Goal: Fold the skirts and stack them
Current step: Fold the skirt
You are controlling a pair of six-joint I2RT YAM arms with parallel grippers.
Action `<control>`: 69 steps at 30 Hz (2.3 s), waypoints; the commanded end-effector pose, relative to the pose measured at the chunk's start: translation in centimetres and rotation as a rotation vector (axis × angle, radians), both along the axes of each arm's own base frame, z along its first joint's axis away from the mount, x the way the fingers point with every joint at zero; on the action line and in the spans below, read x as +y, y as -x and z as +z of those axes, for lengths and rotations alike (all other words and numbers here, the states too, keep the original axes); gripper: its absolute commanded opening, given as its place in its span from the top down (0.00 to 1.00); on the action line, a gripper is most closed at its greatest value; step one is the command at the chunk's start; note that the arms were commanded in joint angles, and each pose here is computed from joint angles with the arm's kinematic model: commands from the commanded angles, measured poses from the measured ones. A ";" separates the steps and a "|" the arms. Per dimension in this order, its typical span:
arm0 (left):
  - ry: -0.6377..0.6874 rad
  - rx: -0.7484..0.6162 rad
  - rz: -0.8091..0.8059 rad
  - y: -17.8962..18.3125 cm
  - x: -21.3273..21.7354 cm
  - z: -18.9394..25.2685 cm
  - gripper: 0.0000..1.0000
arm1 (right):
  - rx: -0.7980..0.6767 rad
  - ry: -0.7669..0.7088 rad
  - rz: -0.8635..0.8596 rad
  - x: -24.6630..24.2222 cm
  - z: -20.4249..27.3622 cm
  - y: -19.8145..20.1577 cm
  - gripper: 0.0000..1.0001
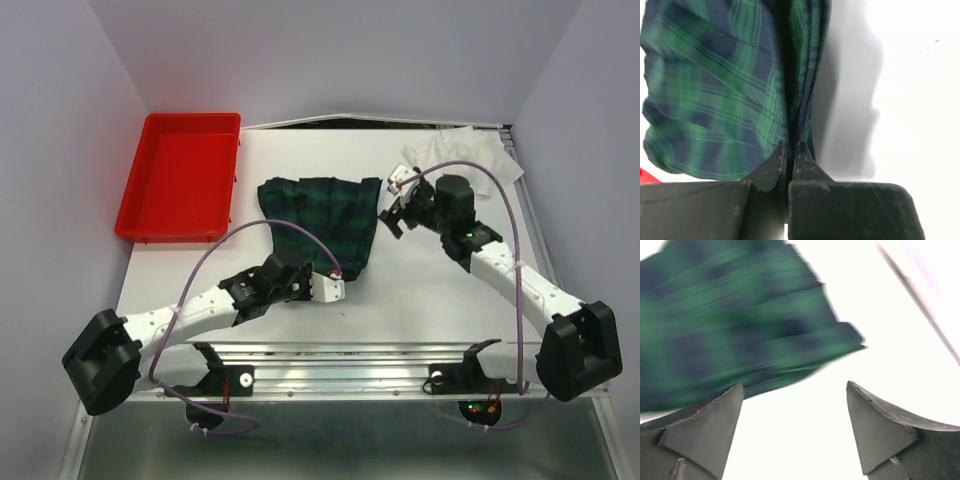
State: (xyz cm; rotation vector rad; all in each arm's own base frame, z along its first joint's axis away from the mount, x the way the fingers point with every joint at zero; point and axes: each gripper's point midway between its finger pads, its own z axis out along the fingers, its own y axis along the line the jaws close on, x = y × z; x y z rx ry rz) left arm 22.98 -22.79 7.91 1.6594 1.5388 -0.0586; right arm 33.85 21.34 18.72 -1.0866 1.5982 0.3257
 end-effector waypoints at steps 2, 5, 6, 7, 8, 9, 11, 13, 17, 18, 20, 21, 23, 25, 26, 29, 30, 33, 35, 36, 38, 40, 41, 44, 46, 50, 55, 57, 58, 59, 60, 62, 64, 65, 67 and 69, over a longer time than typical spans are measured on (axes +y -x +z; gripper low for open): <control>-0.012 0.070 -0.159 4.2 -2.1 2.7 1.00 | 0.081 -0.025 -0.052 -1.1 4.1 -2.5 0.05; -0.061 0.177 -0.189 6.4 -2.4 2.3 1.00 | 0.218 -0.056 -0.007 0.8 3.7 -4.3 0.06; -0.052 0.218 -0.175 6.8 -2.6 2.1 1.00 | 0.285 -0.092 -0.004 1.7 3.6 -4.5 0.08; -0.049 0.241 -0.172 7.0 -2.7 2.2 1.00 | 0.363 -0.097 0.018 2.3 2.7 -4.3 0.10; -0.041 0.252 -0.182 7.2 -3.1 2.9 1.00 | 0.390 -0.150 0.094 4.0 4.7 -4.5 0.14; -0.057 0.286 -0.191 7.8 -2.9 2.6 1.00 | 0.518 -0.162 0.107 5.1 2.0 -5.0 0.21; -0.048 0.295 -0.184 7.8 -3.1 3.1 1.00 | 0.721 -0.208 0.187 7.2 -0.2 -4.6 0.35; -0.049 0.318 -0.176 8.0 -3.4 3.1 1.00 | 0.842 -0.240 0.217 8.2 -1.9 -4.5 0.43; -0.032 0.338 -0.167 7.8 -4.2 4.4 1.00 | 0.974 -0.191 0.198 9.3 -8.0 -3.2 0.49; -0.033 0.338 -0.167 7.8 -4.3 4.5 1.00 | 1.015 -0.173 0.188 9.5 -10.0 -2.2 0.50; -0.030 0.327 -0.163 7.4 -4.6 5.1 1.00 | 1.033 -0.164 0.178 9.8 -11.4 -1.9 0.53; -0.039 0.327 -0.164 7.3 -4.7 5.1 1.00 | 1.054 -0.154 0.177 10.1 -12.5 -1.4 0.53; -0.043 0.314 -0.163 7.0 -4.8 5.9 1.00 | 1.074 -0.139 0.179 10.3 -13.5 -0.7 0.53; -0.050 0.302 -0.158 6.7 -4.9 6.6 1.00 | 1.085 -0.119 0.183 10.6 -14.3 0.1 0.54; -0.037 0.282 -0.152 6.3 -5.0 7.5 1.00 | 1.102 -0.108 0.188 10.8 -15.0 1.0 0.54; -0.029 0.229 -0.137 5.3 -5.2 9.1 1.00 | 1.131 -0.086 0.230 11.7 -15.6 3.6 0.54; -0.029 0.211 -0.127 4.9 -5.1 9.5 1.00 | 1.134 -0.082 0.243 11.8 -15.6 4.2 0.54; -0.049 0.146 -0.093 3.2 -4.9 10.0 1.00 | 1.147 -0.067 0.268 12.0 -15.5 6.6 0.54; -0.064 0.127 -0.079 2.2 -4.6 9.7 1.00 | 1.150 -0.073 0.269 11.7 -15.2 7.2 0.54; -0.075 0.116 -0.058 1.5 -4.2 9.4 1.00 | 1.148 -0.074 0.271 11.6 -15.1 7.4 0.54; -0.088 0.091 -0.042 0.5 -3.7 8.8 1.00 | 1.143 -0.073 0.272 11.3 -14.8 7.8 0.54; -0.093 0.076 -0.012 -0.6 -3.1 8.4 1.00 | 1.154 -0.069 0.284 11.2 -14.4 8.8 0.55; -0.094 0.065 -0.014 -1.0 -3.1 8.2 1.00 | 1.157 -0.071 0.288 11.1 -14.3 9.1 0.55; -0.096 0.075 -0.025 -1.0 -3.4 7.7 1.00 | 1.142 -0.069 0.301 11.2 -13.4 9.5 0.53; -0.082 0.100 -0.051 -0.4 -3.7 7.4 1.00 | 1.090 -0.064 0.308 11.4 -12.6 8.6 0.50; -0.063 0.127 -0.083 0.5 -3.9 7.3 1.00 | 0.953 -0.063 0.292 12.5 -9.0 5.5 0.43; -0.074 0.154 -0.120 1.7 -3.4 6.7 1.00 | 0.807 -0.088 0.268 13.8 -4.6 1.0 0.36; -0.075 0.163 -0.134 2.3 -3.2 6.7 1.00 | 0.805 -0.079 0.232 13.1 -4.2 -0.3 0.31; -0.069 0.168 -0.144 2.6 -3.2 6.8 1.00 | 0.790 -0.071 0.223 12.9 -4.1 -1.1 0.30; -0.062 0.169 -0.147 2.7 -3.2 7.0 1.00 | 0.790 -0.069 0.210 12.5 -4.1 -1.6 0.29; -0.062 0.170 -0.149 2.9 -3.2 7.0 1.00 | 0.789 -0.068 0.177 11.5 -4.3 -2.7 0.26; -0.063 0.171 -0.152 3.1 -3.1 7.2 1.00 | 0.785 -0.031 0.133 9.8 -5.3 -4.0 0.18; -0.064 0.170 -0.151 3.0 -3.1 7.2 1.00 | 0.806 0.032 0.127 8.6 -7.0 -4.1 0.16; -0.062 0.170 -0.152 3.0 -3.1 7.3 1.00 | 0.816 0.053 0.124 8.3 -7.7 -4.0 0.15; -0.058 0.165 -0.151 2.9 -3.2 7.4 1.00 | 0.838 0.098 0.130 7.4 -9.2 -3.7 0.17; -0.054 0.157 -0.153 2.7 -3.5 7.6 1.00 | 0.875 0.130 0.123 7.0 -11.2 -3.4 0.21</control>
